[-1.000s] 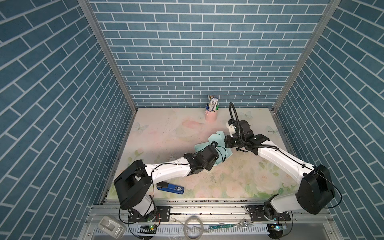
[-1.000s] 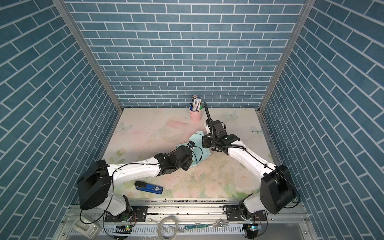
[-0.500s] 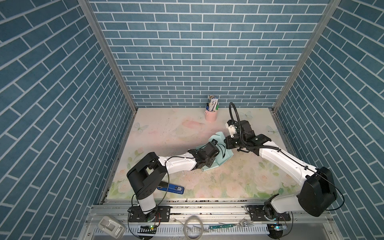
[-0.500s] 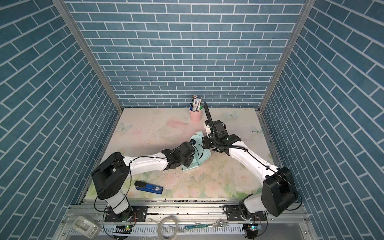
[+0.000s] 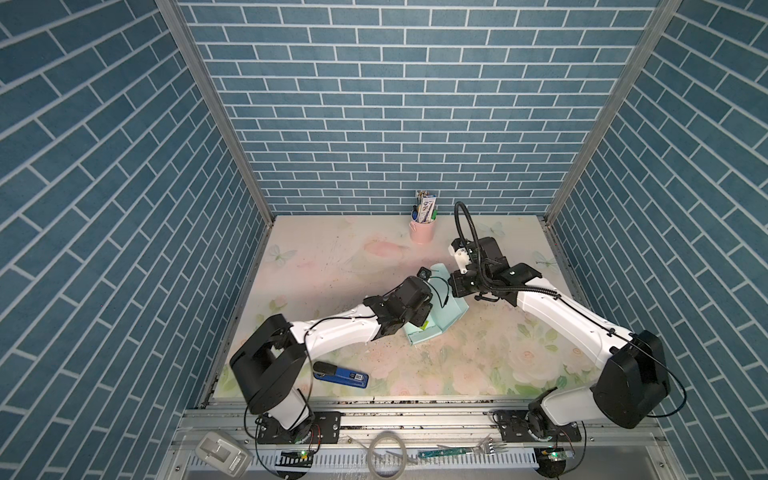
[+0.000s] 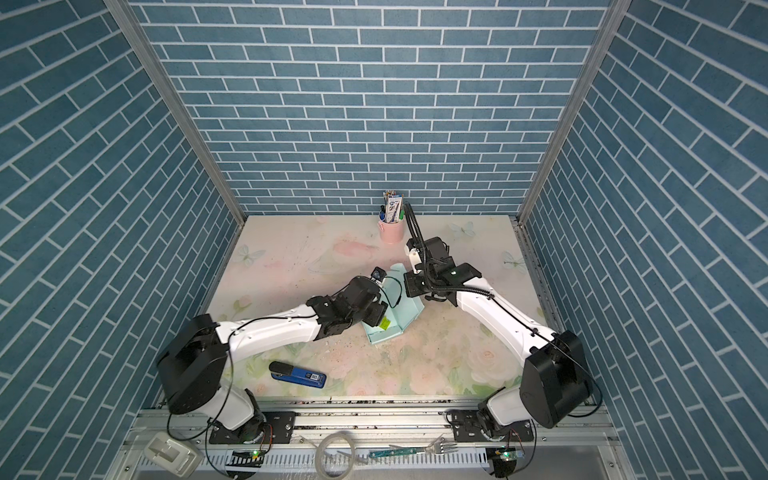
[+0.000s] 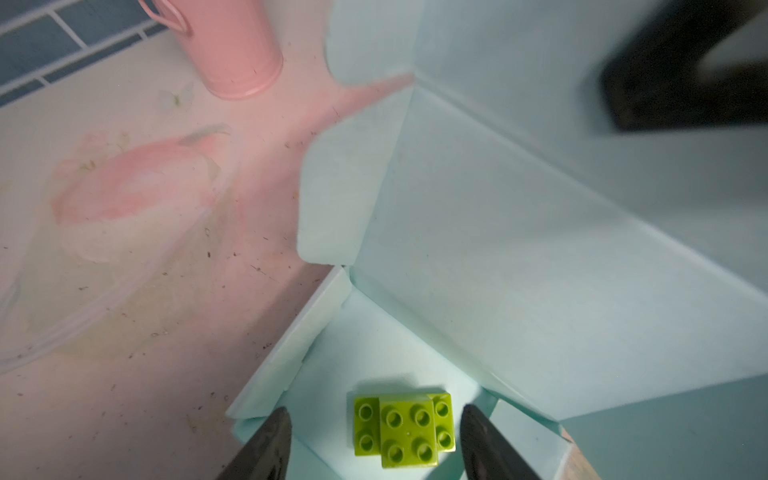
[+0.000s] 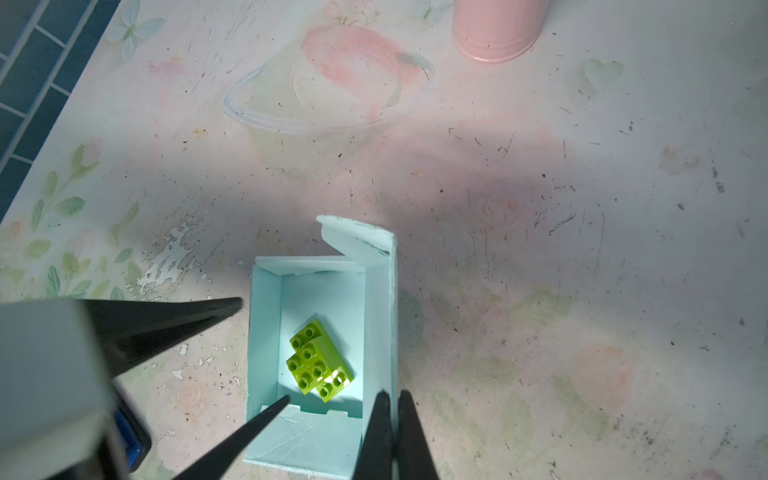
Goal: Fold the paper box
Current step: 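Carry the brick with the left gripper over the box and drop it inside, then grip the box lid edge with the left gripper and lift it upward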
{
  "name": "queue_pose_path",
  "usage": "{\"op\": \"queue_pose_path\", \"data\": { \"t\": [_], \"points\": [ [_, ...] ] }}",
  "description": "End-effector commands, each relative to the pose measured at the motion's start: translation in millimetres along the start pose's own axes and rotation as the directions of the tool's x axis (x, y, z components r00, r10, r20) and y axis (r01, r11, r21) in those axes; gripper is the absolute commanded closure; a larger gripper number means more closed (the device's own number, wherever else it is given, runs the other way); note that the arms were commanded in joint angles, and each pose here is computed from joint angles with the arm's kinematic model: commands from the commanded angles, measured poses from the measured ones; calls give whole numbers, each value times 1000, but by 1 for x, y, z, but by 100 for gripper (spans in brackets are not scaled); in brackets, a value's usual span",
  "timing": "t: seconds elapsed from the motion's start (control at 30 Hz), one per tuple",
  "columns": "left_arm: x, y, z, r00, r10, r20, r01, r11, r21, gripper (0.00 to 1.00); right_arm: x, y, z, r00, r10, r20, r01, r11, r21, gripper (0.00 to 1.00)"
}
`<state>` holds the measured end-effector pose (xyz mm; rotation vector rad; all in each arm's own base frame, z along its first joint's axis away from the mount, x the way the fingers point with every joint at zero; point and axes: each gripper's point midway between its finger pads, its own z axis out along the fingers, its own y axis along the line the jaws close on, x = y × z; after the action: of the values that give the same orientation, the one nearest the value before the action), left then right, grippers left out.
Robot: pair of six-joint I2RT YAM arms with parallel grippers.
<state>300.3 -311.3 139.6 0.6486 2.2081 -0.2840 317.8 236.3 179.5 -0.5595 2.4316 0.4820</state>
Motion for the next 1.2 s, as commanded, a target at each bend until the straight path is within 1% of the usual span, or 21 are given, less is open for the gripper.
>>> {"op": "queue_pose_path", "data": {
  "t": [0.0,0.13,0.23,0.3,0.4,0.5,0.67,0.8,0.9,1.07,1.17],
  "points": [
    [4,15,-11,1000,-15,5,15,1000,-18,33,-3,-3,-2,998,-61,-22,61,998,20,100],
    [7,38,-11,999,-45,10,45,998,-49,33,-6,-2,-2,994,-102,-43,103,994,19,100],
    [3,50,-6,999,-43,33,44,998,-54,33,-8,-2,-2,989,-134,-65,136,991,16,100],
    [-3,54,-1,998,-39,47,41,999,-28,34,-9,0,-2,985,-154,-78,155,988,7,100],
    [-14,58,7,998,-8,67,8,1000,2,34,-11,3,-3,980,-177,-87,176,984,-12,100],
    [-24,55,16,995,30,97,-35,998,55,34,-12,8,-4,977,-197,-85,195,980,-34,100],
    [-39,46,33,990,51,132,-73,983,170,34,-15,9,-4,978,-195,-80,192,981,-41,100],
    [-47,31,42,985,80,150,-118,958,262,40,-16,11,-2,978,-191,-85,187,981,-49,100],
    [-47,21,48,986,87,143,-128,940,316,45,-19,11,-3,978,-192,-81,188,981,-48,100],
    [-44,13,51,986,87,140,-132,922,363,53,-20,11,-5,979,-189,-75,186,981,-46,100],
    [-45,9,50,986,84,148,-135,913,386,56,-19,11,-5,979,-188,-79,185,982,-43,100]
  ]
}}
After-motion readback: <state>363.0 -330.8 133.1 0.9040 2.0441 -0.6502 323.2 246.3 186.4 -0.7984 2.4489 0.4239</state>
